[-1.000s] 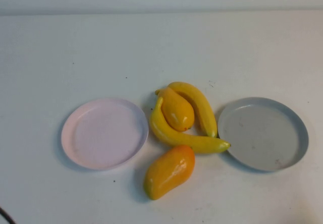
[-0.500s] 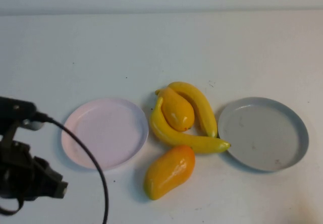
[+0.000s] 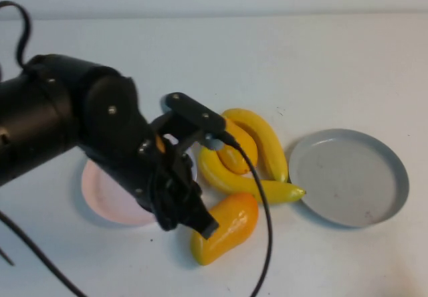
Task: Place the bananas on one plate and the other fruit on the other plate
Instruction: Put one type of fruit in the left plate
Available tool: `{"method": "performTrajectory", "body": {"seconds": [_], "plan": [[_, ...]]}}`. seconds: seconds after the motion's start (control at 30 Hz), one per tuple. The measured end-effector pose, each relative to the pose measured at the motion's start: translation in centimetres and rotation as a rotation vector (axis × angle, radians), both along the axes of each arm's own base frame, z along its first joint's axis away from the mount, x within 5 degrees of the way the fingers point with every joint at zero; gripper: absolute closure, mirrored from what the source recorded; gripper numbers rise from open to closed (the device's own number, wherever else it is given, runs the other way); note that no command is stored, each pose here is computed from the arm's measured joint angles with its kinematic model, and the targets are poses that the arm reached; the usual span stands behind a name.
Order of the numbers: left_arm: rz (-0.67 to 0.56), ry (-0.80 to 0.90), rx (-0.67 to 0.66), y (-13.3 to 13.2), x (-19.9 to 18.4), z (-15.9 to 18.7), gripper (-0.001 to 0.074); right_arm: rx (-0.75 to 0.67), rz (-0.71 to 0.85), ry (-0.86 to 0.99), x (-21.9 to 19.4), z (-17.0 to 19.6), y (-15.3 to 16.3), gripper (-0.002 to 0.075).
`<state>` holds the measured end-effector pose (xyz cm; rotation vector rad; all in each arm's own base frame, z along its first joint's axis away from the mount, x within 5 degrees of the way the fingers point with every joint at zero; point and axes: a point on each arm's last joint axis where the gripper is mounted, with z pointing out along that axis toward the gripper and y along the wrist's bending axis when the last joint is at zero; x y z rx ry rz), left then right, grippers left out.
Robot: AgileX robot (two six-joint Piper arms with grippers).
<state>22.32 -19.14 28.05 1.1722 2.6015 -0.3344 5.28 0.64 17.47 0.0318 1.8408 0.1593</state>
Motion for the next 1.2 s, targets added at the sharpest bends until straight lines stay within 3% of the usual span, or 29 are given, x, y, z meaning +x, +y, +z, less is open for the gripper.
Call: {"method": "performTrajectory", "body": {"seconds": [0.13, 0.2, 0.3, 0.43, 0.53, 1.2], "plan": [[-0.083, -0.02, 0.029, -3.1, 0.4, -0.1, 0.0734, 0.0, 0.0, 0.0, 0.0, 0.0, 0.0, 0.0743], [-0.108, -0.03, 0.032, -4.2, 0.6, 0.0, 0.0696, 0.0, 0.0, 0.0, 0.0, 0.0, 0.0, 0.0743], [-0.124, -0.022, 0.047, -5.3, 1.2, -0.3, 0.0541, 0.0, 0.0, 0.0, 0.0, 0.0, 0.0, 0.0743], [-0.137, -0.001, 0.086, -6.1, 2.2, -1.7, 0.0208, 0.0, 0.0, 0.0, 0.0, 0.0, 0.0, 0.0743], [-0.164, -0.012, 0.099, -6.5, 2.7, -2.7, 0.0092, 0.0, 0.0, 0.0, 0.0, 0.0, 0.0, 0.0743], [-0.233, -0.04, 0.181, -7.7, 4.7, -7.4, 0.0067, 0.0, 0.0, 0.0, 0.0, 0.0, 0.0, 0.0743]]}}
